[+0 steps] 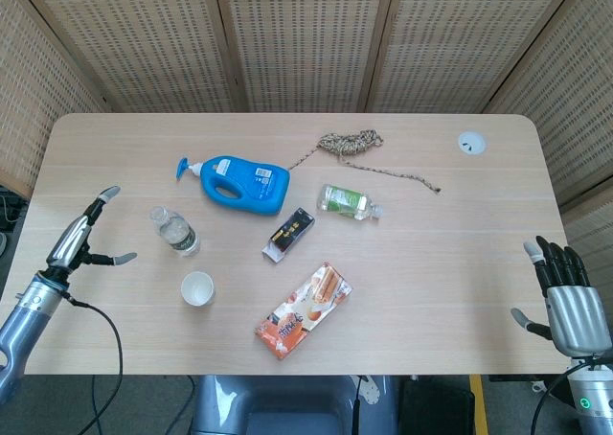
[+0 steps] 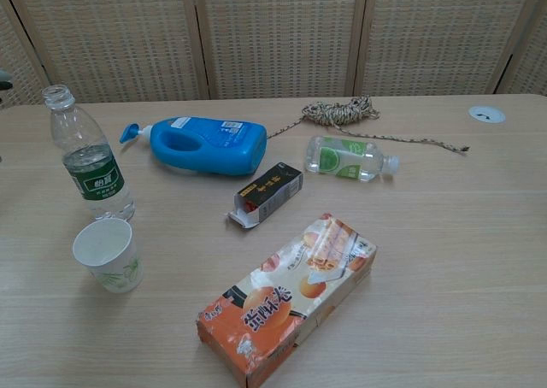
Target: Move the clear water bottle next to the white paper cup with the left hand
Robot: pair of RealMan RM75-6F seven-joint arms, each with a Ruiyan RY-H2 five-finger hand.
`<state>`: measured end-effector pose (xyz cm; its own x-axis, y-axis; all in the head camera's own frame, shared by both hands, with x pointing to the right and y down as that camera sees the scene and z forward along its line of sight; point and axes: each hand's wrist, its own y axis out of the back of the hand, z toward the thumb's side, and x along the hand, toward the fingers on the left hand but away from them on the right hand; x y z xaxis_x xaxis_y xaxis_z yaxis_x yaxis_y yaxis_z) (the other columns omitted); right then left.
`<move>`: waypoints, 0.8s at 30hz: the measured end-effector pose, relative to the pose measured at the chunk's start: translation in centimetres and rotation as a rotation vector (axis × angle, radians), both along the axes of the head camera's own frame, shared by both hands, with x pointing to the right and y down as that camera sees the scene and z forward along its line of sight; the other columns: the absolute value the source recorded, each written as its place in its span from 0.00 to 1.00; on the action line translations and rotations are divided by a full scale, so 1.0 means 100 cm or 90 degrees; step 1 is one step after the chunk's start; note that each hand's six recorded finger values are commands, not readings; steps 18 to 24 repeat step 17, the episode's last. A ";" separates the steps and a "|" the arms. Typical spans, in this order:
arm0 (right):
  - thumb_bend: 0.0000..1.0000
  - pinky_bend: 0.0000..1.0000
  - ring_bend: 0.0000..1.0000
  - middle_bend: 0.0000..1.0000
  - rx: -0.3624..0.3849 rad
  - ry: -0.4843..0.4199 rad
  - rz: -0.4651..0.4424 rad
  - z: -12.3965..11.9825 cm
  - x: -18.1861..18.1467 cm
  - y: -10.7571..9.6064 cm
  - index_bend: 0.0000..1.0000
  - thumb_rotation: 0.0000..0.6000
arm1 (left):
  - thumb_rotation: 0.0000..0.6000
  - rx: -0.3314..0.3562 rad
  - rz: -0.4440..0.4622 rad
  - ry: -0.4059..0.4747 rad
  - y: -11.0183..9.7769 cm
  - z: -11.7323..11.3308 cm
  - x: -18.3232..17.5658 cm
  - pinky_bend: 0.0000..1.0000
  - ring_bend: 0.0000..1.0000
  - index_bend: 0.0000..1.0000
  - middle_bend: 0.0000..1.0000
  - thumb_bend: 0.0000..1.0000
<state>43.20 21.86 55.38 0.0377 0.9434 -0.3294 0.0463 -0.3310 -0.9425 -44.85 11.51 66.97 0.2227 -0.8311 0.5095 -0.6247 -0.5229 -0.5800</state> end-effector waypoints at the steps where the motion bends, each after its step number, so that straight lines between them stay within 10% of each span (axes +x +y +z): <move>1: 0.00 0.00 0.00 0.00 0.001 -0.001 0.000 -0.001 0.000 0.000 0.00 1.00 | 1.00 0.013 0.005 -0.026 0.001 -0.004 -0.004 0.00 0.00 0.00 0.00 0.07; 15: 0.00 0.00 0.00 0.00 0.009 -0.021 -0.002 -0.008 0.001 -0.002 0.00 1.00 | 1.00 0.135 -0.026 -0.340 0.058 -0.087 -0.019 0.00 0.00 0.00 0.00 0.07; 24: 0.00 0.00 0.00 0.00 0.011 -0.020 -0.002 -0.009 0.001 -0.002 0.00 1.00 | 1.00 0.135 -0.029 -0.358 0.062 -0.092 -0.021 0.00 0.00 0.00 0.00 0.07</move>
